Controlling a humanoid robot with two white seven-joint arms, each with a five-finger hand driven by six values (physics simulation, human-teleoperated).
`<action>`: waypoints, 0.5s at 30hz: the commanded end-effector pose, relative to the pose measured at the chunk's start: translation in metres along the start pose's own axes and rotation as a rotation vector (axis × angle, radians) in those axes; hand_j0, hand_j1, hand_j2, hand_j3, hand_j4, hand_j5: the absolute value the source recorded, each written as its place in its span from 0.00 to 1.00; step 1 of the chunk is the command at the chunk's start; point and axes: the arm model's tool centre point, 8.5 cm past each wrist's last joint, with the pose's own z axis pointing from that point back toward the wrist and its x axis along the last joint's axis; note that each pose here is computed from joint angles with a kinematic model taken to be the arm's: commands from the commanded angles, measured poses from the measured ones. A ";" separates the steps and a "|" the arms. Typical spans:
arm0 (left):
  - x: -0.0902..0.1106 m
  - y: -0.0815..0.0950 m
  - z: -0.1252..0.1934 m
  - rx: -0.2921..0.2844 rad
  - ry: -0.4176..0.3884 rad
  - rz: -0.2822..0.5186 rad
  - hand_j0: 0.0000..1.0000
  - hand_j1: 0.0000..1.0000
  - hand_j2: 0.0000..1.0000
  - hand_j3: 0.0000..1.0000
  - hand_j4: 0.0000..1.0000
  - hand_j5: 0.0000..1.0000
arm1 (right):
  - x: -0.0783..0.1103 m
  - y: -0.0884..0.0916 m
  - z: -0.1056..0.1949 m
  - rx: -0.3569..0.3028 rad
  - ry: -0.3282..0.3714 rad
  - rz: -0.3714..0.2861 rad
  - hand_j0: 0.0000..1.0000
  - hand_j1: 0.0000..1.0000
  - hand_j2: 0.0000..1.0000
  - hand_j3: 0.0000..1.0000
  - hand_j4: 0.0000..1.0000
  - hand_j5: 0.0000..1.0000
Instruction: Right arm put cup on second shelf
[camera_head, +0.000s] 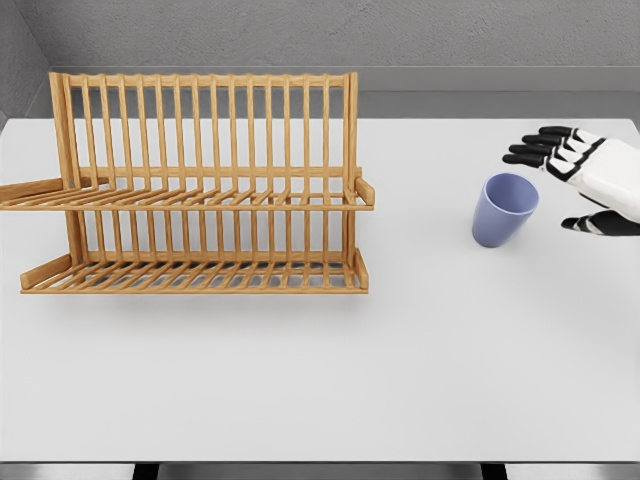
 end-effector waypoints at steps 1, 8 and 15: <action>0.000 0.000 0.000 0.000 0.000 -0.001 1.00 1.00 1.00 1.00 1.00 1.00 | 0.001 0.000 0.000 0.001 -0.003 -0.005 1.00 1.00 1.00 1.00 1.00 1.00; 0.000 0.000 0.000 0.000 0.000 0.001 1.00 1.00 1.00 1.00 1.00 1.00 | -0.013 0.000 0.019 0.183 0.043 0.029 1.00 1.00 1.00 1.00 1.00 1.00; 0.000 0.000 0.000 0.000 0.000 -0.001 1.00 1.00 1.00 1.00 1.00 1.00 | -0.026 -0.040 0.021 0.383 0.095 0.135 1.00 1.00 1.00 1.00 1.00 1.00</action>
